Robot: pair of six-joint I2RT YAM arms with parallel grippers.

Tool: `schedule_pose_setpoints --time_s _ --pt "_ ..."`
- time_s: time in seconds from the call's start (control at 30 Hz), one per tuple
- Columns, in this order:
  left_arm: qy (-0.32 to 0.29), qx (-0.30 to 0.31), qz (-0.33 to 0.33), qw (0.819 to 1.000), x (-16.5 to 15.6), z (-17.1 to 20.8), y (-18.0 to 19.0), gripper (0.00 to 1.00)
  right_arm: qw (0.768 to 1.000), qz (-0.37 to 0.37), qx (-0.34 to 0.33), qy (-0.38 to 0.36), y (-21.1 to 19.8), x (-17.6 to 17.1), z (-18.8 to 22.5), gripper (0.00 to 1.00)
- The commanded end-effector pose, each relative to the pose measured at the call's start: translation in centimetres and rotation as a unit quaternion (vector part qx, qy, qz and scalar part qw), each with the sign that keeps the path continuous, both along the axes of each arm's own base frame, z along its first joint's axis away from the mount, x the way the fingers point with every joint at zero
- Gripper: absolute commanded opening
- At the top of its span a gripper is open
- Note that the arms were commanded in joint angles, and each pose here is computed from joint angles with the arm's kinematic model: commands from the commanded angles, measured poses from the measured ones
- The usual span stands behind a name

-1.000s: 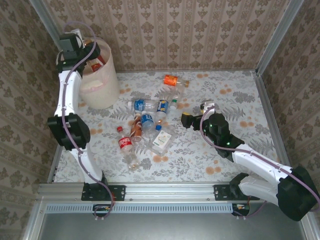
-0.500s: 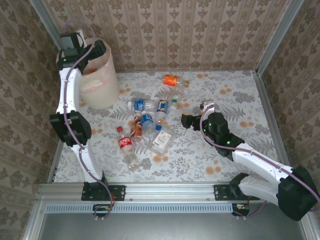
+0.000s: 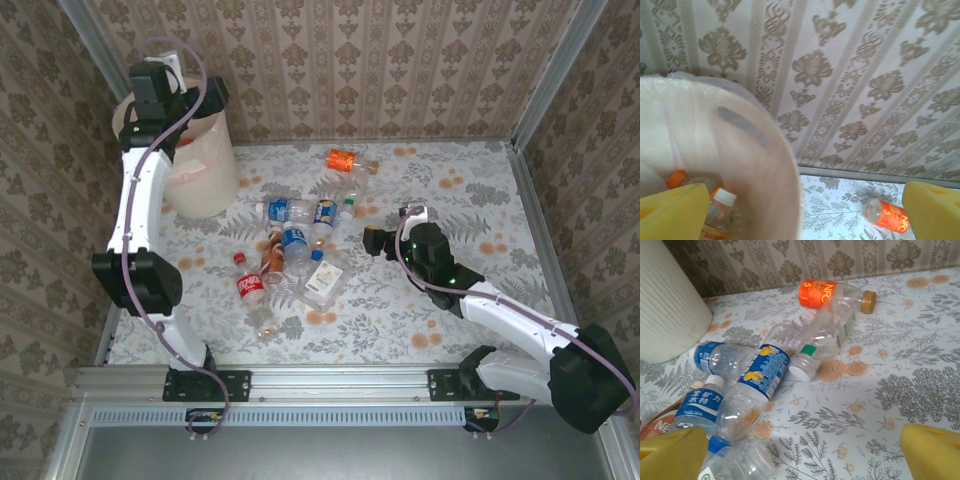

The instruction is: Put the plastic bottles in the bin

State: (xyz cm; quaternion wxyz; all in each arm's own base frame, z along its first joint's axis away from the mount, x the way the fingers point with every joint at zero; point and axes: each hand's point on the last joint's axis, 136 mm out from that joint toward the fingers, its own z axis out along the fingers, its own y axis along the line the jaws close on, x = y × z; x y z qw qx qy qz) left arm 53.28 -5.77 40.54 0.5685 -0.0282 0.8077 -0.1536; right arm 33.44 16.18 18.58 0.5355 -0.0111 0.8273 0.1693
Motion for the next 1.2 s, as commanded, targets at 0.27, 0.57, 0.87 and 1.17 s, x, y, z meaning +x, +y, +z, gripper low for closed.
schedule_pose_setpoints --time_s 0.27,0.57,0.87,1.17 --pt "-0.012 0.038 0.018 0.999 -5.1 -0.4 -5.4 1.00 0.998 -0.060 0.010 0.022 -1.3 1.1 -0.8 1.00" --pt "0.067 -0.013 0.002 0.998 -7.3 -7.2 -11.5 1.00 0.998 -0.057 0.004 0.025 -1.3 1.1 -0.9 1.00" --pt "0.209 -0.061 0.046 0.975 -9.4 -16.6 -15.6 1.00 0.998 -0.058 -0.006 0.030 -1.6 0.8 -1.3 1.00" --pt "0.297 -0.114 0.144 0.937 -9.3 -23.6 -13.9 1.00 0.997 -0.062 -0.016 0.034 -2.2 0.3 -1.3 1.00"
